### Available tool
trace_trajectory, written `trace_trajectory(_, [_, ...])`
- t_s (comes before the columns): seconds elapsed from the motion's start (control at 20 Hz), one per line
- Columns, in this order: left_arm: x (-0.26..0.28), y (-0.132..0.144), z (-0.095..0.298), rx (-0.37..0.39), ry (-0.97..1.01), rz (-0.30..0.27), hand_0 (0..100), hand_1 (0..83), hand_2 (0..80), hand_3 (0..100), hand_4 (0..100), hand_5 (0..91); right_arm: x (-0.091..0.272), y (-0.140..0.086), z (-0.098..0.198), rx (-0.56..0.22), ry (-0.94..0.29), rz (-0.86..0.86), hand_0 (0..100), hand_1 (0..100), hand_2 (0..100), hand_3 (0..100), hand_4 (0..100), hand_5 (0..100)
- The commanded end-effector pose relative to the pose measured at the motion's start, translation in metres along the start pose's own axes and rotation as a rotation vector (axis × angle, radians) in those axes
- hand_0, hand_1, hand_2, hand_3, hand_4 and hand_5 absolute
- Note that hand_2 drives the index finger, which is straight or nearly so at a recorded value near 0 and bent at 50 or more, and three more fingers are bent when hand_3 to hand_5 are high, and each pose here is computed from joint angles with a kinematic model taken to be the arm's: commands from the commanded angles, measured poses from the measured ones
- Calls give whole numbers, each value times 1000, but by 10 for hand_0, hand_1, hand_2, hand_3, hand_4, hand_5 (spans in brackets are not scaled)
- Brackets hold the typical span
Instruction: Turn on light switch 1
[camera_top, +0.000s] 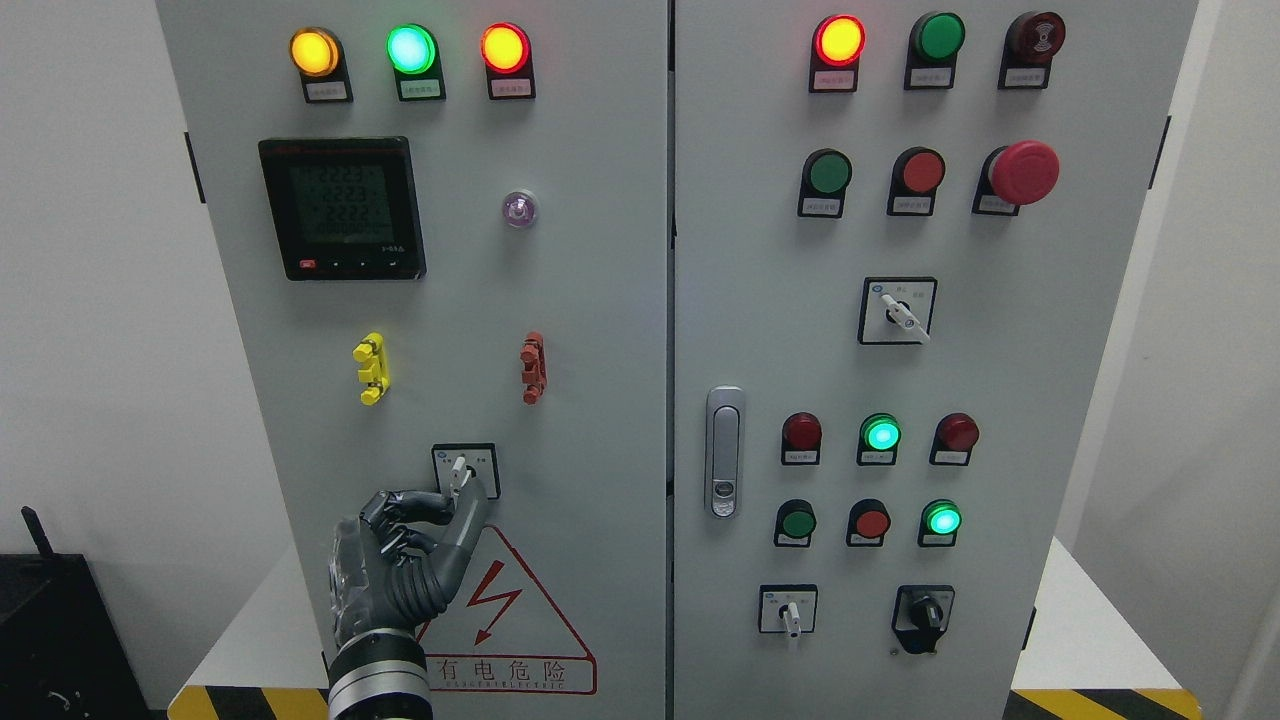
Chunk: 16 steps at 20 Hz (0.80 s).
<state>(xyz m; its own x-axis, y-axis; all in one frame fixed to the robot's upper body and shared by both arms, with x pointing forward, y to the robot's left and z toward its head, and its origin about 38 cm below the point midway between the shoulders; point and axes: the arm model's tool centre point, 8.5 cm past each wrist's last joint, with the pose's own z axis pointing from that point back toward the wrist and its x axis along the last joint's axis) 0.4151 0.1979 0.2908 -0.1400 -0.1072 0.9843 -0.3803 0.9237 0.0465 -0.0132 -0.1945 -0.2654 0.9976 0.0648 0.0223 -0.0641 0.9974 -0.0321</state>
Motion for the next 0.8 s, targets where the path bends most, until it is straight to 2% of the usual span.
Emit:
trace_trajectory(0.0, [1,0,-1,0,4,-5,115,668,585,700,838,760,0,0,0,0,2,-24,0,0,0,0,0,0])
trace_trajectory(0.75, [3,-2,-3,-1,11,-9,112,665,600,715,846,768,0,0,0,0,2,-24,0,0,0,0,0,0])
